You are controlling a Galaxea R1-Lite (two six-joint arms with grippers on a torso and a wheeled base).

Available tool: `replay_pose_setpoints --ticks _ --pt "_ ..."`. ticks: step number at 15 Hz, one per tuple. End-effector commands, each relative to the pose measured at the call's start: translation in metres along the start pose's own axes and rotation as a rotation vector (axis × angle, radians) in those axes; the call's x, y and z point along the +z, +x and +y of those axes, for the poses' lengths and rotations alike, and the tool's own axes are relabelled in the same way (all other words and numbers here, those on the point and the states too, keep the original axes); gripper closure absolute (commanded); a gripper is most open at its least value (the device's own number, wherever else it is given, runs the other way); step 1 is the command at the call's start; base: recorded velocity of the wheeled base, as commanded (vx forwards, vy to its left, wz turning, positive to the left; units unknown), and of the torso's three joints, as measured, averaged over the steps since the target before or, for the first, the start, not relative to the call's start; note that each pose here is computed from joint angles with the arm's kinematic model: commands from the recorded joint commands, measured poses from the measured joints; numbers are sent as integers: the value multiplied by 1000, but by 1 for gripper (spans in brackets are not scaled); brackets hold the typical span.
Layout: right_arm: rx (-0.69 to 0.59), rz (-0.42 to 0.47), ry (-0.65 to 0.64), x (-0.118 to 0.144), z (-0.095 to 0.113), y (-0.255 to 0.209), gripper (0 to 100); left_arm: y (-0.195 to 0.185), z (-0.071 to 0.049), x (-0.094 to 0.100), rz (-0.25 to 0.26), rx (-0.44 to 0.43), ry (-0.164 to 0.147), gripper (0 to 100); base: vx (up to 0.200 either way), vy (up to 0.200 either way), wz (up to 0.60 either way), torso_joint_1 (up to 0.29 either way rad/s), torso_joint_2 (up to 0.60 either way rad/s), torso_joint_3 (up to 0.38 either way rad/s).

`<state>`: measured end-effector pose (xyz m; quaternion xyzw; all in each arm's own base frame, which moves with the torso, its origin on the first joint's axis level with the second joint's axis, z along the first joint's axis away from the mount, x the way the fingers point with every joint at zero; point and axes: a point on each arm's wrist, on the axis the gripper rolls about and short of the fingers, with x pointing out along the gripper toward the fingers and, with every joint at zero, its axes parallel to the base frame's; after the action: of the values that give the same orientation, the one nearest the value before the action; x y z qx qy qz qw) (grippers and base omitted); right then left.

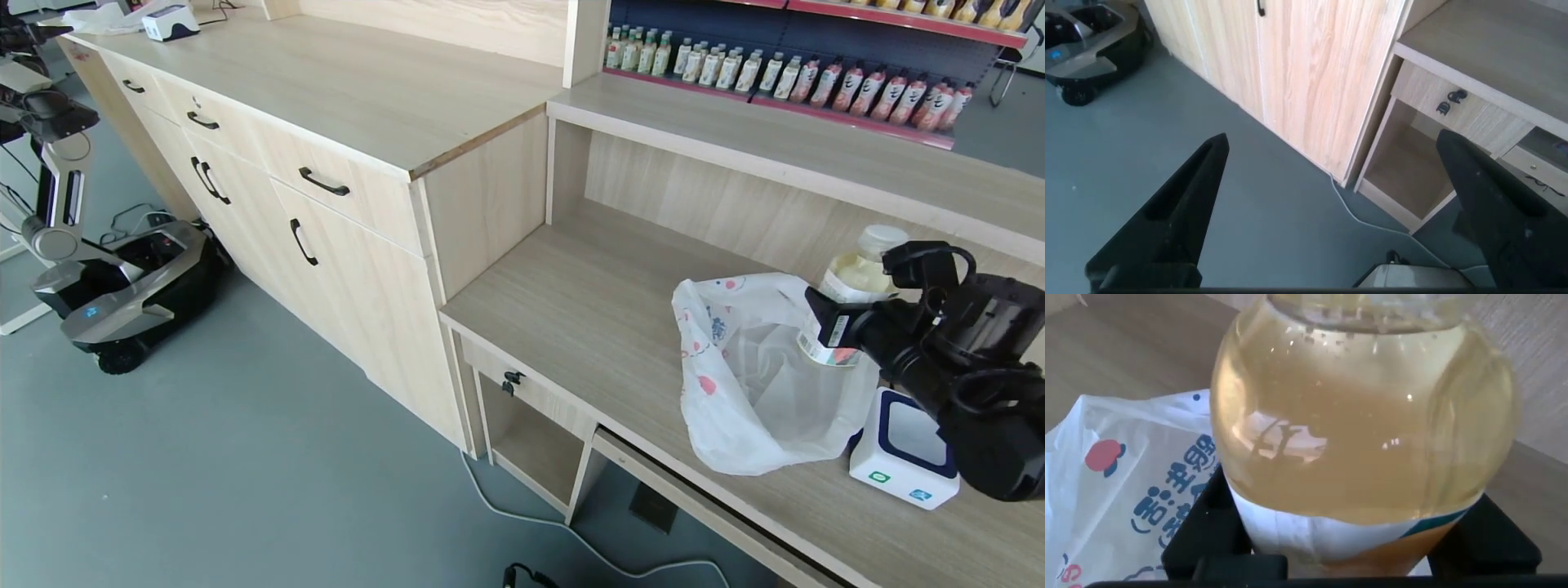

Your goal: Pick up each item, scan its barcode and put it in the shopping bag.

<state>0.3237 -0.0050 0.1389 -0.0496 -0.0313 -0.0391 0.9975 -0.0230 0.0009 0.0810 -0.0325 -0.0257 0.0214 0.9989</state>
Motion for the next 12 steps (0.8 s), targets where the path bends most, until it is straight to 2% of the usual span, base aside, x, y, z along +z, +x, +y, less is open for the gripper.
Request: replay_pose_setpoints --ticks 1,4,12 --pt "60 67 11 -49 25 25 100 0 0 0 -1 0 0 0 0 0 0 0 0 0" --pt "70 55 3 -67 33 41 100 0 0 0 -1 0 0 0 0 0 0 0 0 0" --pt "74 66 0 -81 36 51 100 0 0 0 -1 0 0 0 0 0 0 0 0 0"
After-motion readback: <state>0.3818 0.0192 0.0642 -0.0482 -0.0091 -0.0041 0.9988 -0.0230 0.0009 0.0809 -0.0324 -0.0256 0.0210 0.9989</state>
